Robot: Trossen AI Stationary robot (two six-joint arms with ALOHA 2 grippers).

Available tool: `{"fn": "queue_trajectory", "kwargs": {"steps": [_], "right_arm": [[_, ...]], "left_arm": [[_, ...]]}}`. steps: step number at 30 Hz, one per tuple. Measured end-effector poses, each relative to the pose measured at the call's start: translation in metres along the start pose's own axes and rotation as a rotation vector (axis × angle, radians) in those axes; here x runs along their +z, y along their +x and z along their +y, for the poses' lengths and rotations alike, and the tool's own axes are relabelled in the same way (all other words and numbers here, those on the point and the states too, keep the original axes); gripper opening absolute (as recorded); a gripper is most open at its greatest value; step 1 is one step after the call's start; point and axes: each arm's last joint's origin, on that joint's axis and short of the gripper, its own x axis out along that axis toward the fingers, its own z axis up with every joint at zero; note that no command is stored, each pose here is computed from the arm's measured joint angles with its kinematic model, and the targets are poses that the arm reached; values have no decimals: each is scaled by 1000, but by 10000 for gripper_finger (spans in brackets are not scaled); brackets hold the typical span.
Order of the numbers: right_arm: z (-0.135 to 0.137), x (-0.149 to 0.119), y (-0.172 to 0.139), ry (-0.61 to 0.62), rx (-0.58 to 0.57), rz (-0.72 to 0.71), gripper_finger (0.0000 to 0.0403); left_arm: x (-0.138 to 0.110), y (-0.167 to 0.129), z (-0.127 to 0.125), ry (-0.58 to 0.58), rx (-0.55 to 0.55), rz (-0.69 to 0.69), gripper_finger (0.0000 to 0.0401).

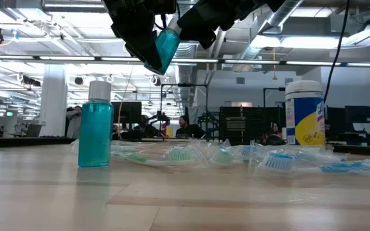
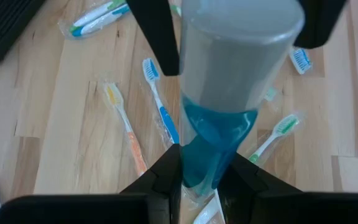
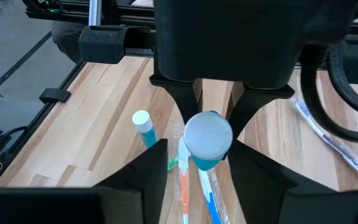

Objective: Pick & Place toothbrushing station
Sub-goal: Put the left mouthwash bottle into the mesh organizer

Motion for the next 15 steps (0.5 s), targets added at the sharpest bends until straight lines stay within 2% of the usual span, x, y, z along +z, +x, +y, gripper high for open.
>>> {"fn": "queue_trajectory", "kwargs": {"steps": [7,15], "right_arm": [[0,0,0,10,-17,-4,192],[-1,1,0,24,-55,-4,175]], "left_arm": [[0,0,1,-9,26,-4,67],[1,0,2,-21,47,-15,67]]}}
